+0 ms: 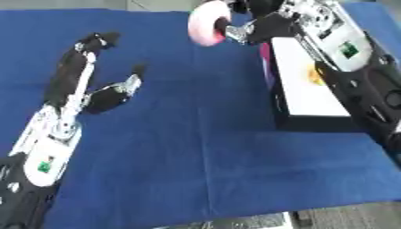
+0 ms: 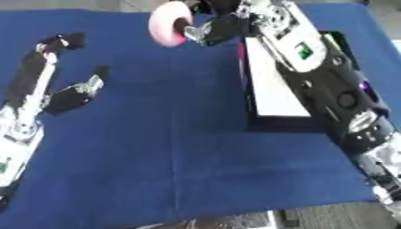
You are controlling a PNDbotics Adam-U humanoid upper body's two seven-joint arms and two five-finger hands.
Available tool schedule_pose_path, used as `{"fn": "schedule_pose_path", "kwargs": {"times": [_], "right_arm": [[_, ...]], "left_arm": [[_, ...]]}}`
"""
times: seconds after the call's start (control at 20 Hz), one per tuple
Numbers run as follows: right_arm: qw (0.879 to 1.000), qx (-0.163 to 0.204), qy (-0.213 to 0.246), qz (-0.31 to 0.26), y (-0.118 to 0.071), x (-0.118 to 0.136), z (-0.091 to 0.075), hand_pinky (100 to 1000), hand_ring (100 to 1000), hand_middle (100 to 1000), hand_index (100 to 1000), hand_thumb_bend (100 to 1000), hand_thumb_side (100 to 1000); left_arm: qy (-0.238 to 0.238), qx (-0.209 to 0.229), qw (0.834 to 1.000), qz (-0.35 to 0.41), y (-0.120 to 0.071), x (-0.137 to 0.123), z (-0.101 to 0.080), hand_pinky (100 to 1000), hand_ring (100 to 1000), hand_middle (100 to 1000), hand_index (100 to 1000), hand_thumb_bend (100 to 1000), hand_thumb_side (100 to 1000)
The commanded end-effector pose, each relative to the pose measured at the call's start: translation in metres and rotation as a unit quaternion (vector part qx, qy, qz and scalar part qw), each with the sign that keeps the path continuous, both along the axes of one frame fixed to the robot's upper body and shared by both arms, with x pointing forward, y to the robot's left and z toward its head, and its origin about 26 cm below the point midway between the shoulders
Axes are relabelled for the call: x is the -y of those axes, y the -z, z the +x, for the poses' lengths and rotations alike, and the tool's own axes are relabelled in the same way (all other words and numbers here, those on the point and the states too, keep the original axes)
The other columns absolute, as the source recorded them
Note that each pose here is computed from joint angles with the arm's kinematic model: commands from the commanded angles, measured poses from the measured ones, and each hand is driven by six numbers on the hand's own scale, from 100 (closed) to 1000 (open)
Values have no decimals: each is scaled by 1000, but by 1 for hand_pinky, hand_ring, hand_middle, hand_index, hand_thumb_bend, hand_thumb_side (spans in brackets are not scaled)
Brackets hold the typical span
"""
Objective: Pick up the objects with one hand, pass them to the other hand, and then place them into the box on the other side of the table.
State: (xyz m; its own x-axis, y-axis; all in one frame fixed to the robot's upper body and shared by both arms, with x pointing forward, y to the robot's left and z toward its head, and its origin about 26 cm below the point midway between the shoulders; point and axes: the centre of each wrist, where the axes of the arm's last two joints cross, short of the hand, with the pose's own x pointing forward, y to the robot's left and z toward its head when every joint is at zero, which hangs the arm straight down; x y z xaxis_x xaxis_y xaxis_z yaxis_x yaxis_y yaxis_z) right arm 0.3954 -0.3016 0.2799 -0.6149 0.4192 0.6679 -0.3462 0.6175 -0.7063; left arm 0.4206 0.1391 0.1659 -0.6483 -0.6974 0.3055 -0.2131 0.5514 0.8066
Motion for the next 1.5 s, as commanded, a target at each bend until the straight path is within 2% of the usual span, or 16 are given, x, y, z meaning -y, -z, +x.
{"fn": "schedule_pose_path", "kwargs": {"times": [0.05, 0.2, 0.45, 0.55, 0.7, 0.75, 0.8, 0.85, 0.9, 0.95, 1.1, 1.15, 1.25, 1.3, 1.4, 1.5], "right_arm": [[999, 19, 47, 10, -23, 37, -17, 860, 1000, 740, 671, 100, 111], [995, 19, 96, 14, -19, 71, -32, 857, 1000, 744, 676, 100, 129], [982, 35, 185, 10, -2, 120, -54, 850, 1000, 757, 690, 100, 150], [975, 44, 219, -4, 9, 136, -61, 857, 1000, 794, 740, 100, 155], [968, 54, 242, -39, 28, 155, -69, 887, 1000, 895, 853, 100, 141], [967, 59, 244, -51, 33, 159, -71, 915, 1000, 975, 946, 140, 124], [966, 63, 244, -63, 37, 163, -73, 930, 1000, 1000, 986, 190, 103], [966, 67, 240, -75, 41, 167, -74, 964, 1000, 1000, 1000, 268, 100], [965, 71, 235, -88, 45, 170, -76, 1000, 1000, 1000, 1000, 303, 100], [965, 76, 228, -105, 48, 173, -77, 1000, 1000, 1000, 1000, 217, 100], [963, 92, 221, -126, 55, 184, -80, 1000, 1000, 1000, 1000, 100, 115], [963, 96, 221, -123, 57, 186, -81, 1000, 1000, 1000, 1000, 100, 119], [963, 106, 221, -109, 58, 189, -83, 1000, 1000, 1000, 1000, 100, 181], [964, 111, 222, -97, 58, 189, -84, 1000, 1000, 1000, 1000, 100, 260], [965, 124, 230, -31, 54, 186, -86, 1000, 1000, 1000, 1000, 100, 520], [962, 157, 217, 59, 42, 176, -92, 1000, 1000, 1000, 1000, 100, 521]], "left_arm": [[-5, 2, 1000, 10, -16, -32, -3, 836, 710, 657, 831, 219, 662], [-11, -16, 1000, 8, -21, -61, -9, 834, 689, 633, 796, 100, 625], [-18, -31, 998, -43, -36, -102, -26, 837, 672, 618, 779, 100, 648], [-27, -31, 997, -65, -40, -116, -32, 840, 688, 631, 784, 100, 652], [-41, -25, 995, -91, -43, -130, -40, 841, 680, 624, 780, 100, 648], [-45, -24, 994, -98, -43, -133, -42, 841, 679, 624, 779, 100, 648], [-50, -23, 993, -104, -42, -136, -43, 842, 678, 624, 779, 100, 649], [-53, -23, 992, -109, -42, -137, -44, 843, 678, 623, 780, 100, 649], [-56, -22, 992, -113, -41, -139, -45, 844, 679, 624, 779, 100, 647], [-59, -22, 991, -117, -41, -140, -46, 845, 680, 625, 780, 100, 648], [-69, -20, 989, -128, -40, -143, -48, 847, 682, 626, 781, 100, 646], [-71, -18, 989, -131, -40, -144, -49, 847, 681, 625, 780, 100, 646], [-76, -15, 987, -137, -41, -145, -49, 846, 678, 623, 780, 100, 643], [-79, -13, 987, -140, -41, -146, -50, 845, 664, 619, 780, 100, 643], [-89, -5, 984, -153, -43, -151, -52, 853, 664, 638, 777, 100, 641], [-113, 17, 977, -178, -49, -163, -56, 864, 669, 657, 773, 100, 633]]}}
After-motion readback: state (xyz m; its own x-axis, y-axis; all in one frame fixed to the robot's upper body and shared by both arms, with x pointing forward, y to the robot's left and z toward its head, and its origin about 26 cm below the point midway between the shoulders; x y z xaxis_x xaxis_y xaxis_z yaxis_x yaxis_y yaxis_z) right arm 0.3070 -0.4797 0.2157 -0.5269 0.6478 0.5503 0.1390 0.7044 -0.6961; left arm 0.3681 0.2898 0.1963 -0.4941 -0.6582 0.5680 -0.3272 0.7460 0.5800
